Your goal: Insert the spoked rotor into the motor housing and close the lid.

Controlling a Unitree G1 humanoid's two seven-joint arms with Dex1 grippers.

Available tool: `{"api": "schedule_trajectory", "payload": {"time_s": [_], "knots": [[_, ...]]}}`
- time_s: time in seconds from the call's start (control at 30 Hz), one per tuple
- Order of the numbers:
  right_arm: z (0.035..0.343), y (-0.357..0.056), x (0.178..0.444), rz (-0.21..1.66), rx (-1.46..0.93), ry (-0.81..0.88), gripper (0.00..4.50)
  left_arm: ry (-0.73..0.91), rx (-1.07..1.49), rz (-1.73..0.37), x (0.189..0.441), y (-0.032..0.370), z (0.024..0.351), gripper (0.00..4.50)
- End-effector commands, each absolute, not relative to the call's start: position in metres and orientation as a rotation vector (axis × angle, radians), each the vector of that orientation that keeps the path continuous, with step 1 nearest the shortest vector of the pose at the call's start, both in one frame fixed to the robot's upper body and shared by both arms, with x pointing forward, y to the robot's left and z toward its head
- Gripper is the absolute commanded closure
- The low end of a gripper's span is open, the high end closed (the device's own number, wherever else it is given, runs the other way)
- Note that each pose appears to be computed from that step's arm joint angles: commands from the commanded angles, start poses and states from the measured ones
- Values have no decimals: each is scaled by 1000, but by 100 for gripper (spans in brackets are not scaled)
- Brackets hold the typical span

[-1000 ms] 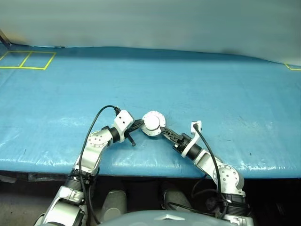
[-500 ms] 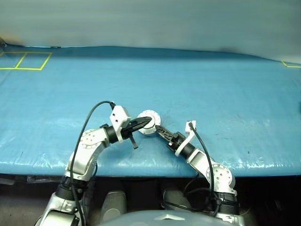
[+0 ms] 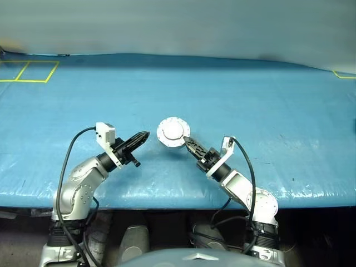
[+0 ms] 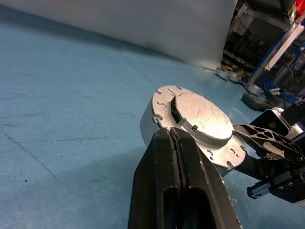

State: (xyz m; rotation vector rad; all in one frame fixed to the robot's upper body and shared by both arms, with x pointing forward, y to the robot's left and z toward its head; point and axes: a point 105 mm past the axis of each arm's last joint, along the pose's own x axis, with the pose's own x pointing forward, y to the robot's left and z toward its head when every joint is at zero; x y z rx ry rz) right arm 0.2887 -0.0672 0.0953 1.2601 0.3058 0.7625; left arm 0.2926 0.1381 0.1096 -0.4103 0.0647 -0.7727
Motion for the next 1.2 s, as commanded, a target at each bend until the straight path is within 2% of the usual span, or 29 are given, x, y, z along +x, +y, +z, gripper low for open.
{"api": "schedule_trajectory", "payload": {"time_s": [0.03,0.17,0.33,0.37,0.73,0.87,1.03,1.1,1.2], "knots": [[139,-55,288,897,1303,170,334,-2,-578,-776,289,140,127,323],[145,-52,287,928,1306,172,334,-19,-706,-806,284,136,132,191],[156,-46,280,988,1291,172,334,38,-766,-852,278,122,122,17],[159,-45,278,1003,1283,170,334,43,-776,-854,279,121,122,3],[162,-41,273,1027,1257,181,334,-46,-912,-932,293,92,148,3],[161,-44,274,1008,1253,179,334,14,-921,-963,291,79,140,3],[156,-45,277,976,1237,183,334,0,-969,-885,304,81,139,3],[154,-45,277,969,1235,191,334,-13,-976,-877,305,80,141,40],[148,-45,278,944,1235,212,334,28,-950,-819,312,79,135,131]]}}
